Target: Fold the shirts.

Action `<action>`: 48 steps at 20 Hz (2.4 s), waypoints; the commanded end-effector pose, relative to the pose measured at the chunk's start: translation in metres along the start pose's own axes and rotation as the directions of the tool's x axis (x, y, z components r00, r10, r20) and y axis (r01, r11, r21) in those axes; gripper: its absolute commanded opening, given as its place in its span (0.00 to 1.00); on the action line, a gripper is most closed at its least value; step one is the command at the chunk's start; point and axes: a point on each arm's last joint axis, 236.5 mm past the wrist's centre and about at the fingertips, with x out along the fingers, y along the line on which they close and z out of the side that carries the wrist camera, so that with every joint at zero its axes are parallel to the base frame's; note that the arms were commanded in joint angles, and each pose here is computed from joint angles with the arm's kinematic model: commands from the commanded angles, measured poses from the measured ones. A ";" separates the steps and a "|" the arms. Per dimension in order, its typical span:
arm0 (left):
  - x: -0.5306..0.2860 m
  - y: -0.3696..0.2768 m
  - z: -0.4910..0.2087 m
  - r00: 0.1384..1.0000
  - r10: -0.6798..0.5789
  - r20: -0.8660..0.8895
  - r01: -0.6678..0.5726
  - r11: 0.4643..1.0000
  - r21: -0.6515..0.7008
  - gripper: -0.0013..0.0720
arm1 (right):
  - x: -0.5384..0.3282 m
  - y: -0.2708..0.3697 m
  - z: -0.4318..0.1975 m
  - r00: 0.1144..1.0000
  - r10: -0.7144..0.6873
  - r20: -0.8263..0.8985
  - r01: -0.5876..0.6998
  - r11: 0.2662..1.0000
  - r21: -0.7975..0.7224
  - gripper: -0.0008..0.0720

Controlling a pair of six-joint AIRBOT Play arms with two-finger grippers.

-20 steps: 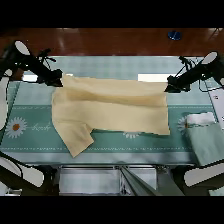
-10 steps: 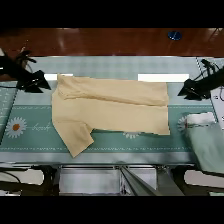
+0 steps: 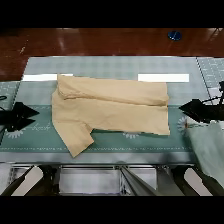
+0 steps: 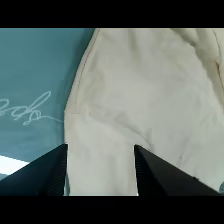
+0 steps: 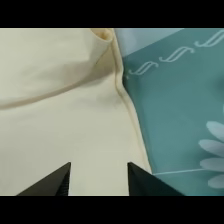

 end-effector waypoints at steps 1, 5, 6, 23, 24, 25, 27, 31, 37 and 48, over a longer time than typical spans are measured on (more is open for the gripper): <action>0.022 0.035 -0.042 0.994 0.074 -0.084 -0.079 0.995 -0.053 0.71 | -0.001 0.018 -0.006 0.996 0.091 0.027 -0.091 0.996 0.007 0.58; 0.035 0.035 -0.055 0.990 0.077 -0.119 -0.082 0.996 -0.036 0.71 | -0.001 0.018 -0.005 0.995 0.094 0.030 -0.094 0.996 0.001 0.58; 0.039 0.029 -0.055 0.991 0.052 -0.120 -0.057 0.998 -0.032 0.71 | -0.001 0.018 -0.005 0.995 0.093 0.031 -0.093 0.996 0.001 0.58; 0.113 -0.017 -0.052 0.987 -0.045 -0.153 0.047 0.999 0.008 0.04 | 0.000 -0.010 -0.007 0.999 -0.024 0.023 0.024 1.000 0.001 0.58; 0.112 -0.021 -0.054 0.985 -0.049 -0.164 0.056 0.998 0.039 0.04 | -0.001 -0.037 -0.016 0.991 -0.134 -0.017 0.134 0.991 0.018 0.58; 0.111 -0.025 -0.057 0.983 -0.053 -0.179 0.067 0.995 0.072 0.04 | -0.002 -0.061 -0.033 0.971 -0.225 -0.078 0.229 0.972 0.049 0.58; 0.108 -0.030 -0.058 0.980 -0.061 -0.190 0.082 0.991 0.106 0.04 | 0.007 -0.080 -0.077 0.944 -0.254 -0.211 0.282 0.953 0.114 0.58; 0.106 -0.032 -0.058 0.979 -0.063 -0.192 0.085 0.990 0.110 0.04 | 0.031 -0.077 -0.115 0.947 -0.166 -0.275 0.223 0.956 0.189 0.58; 0.106 -0.032 -0.058 0.979 -0.063 -0.194 0.086 0.990 0.111 0.04 | 0.042 -0.060 -0.102 0.972 -0.083 -0.221 0.142 0.954 0.266 0.58; 0.095 -0.041 -0.061 0.969 -0.074 -0.237 0.110 0.984 0.141 0.04 | 0.094 -0.008 -0.090 0.963 0.073 -0.259 -0.015 0.975 0.222 0.04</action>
